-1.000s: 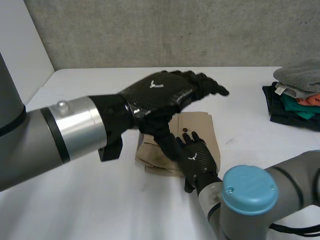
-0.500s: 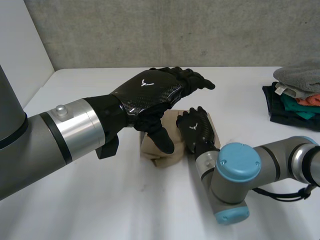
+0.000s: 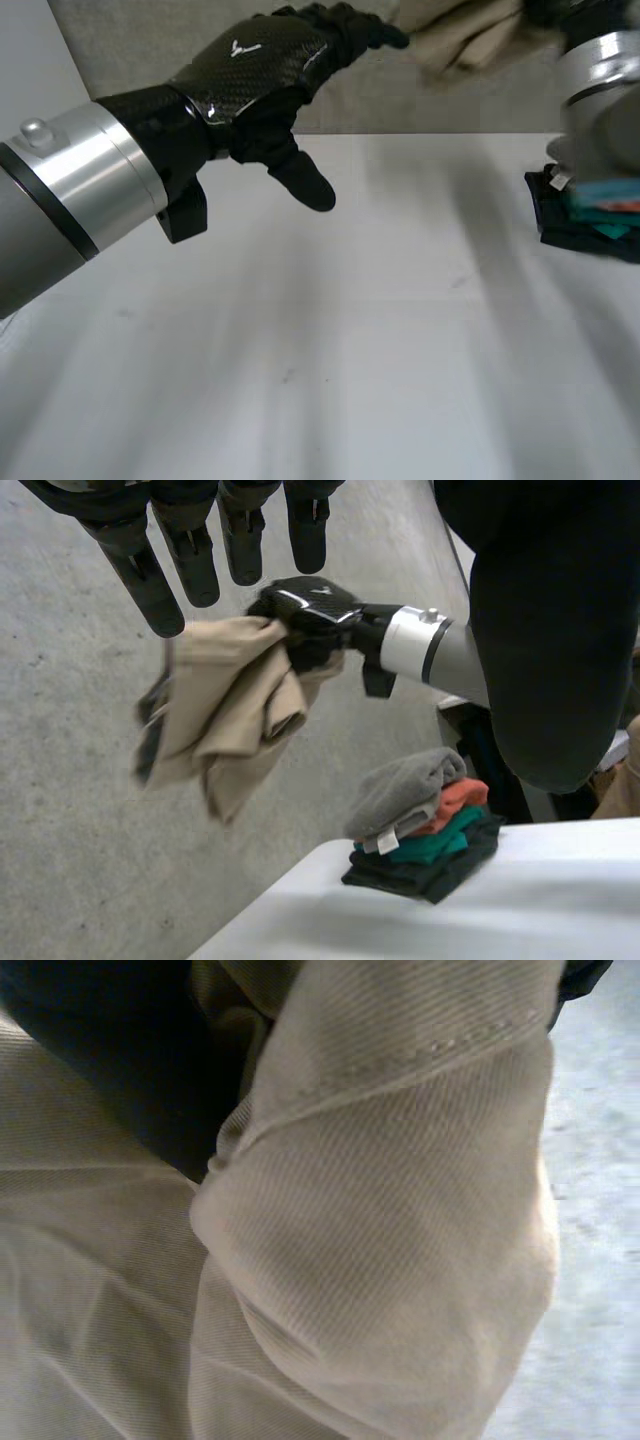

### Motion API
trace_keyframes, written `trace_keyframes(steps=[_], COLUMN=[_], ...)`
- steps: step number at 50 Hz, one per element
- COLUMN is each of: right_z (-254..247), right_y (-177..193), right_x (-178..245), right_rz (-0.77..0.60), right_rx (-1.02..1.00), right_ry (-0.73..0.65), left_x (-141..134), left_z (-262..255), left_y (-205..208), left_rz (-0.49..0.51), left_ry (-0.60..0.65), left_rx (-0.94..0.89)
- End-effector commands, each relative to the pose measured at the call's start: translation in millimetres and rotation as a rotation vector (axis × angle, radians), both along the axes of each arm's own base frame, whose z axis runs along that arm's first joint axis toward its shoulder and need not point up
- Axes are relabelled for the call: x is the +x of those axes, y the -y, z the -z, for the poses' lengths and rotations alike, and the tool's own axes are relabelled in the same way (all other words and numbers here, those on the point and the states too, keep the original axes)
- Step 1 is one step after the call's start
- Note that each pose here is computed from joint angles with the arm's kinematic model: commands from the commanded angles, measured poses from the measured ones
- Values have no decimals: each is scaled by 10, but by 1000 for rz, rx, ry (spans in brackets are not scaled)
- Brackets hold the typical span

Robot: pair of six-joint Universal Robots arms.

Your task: Fold the laundry.

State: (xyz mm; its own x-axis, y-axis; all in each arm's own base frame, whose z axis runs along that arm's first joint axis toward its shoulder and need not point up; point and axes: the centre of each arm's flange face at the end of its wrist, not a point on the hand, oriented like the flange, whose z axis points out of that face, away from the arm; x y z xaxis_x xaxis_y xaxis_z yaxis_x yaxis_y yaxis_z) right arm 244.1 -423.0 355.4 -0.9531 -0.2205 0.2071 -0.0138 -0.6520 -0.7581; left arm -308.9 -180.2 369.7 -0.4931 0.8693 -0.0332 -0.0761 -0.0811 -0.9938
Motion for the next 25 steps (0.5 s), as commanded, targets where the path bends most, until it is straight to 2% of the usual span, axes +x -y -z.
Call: trace_keyframes(steps=[1,8,12,19,25], right_z=[46,681,1310,2101,2162], right_y=[689,1102,1227,1169,1116], right_x=[-1094,-1884,-2330,-2527,-2485], right_rz=[22,17,23,-2,28], right_rx=[-4,124,231,364,373], right_ry=[-50,-94,-118,-192,-223], left_x=[-20,-76,-120,-161,-181], left_z=[75,281,425,585,620], left_y=[3,17,24,23,-5], left_rz=[5,15,25,36,42], left_ry=[-2,25,44,70,81], left_rx=[18,61,86,124,128])
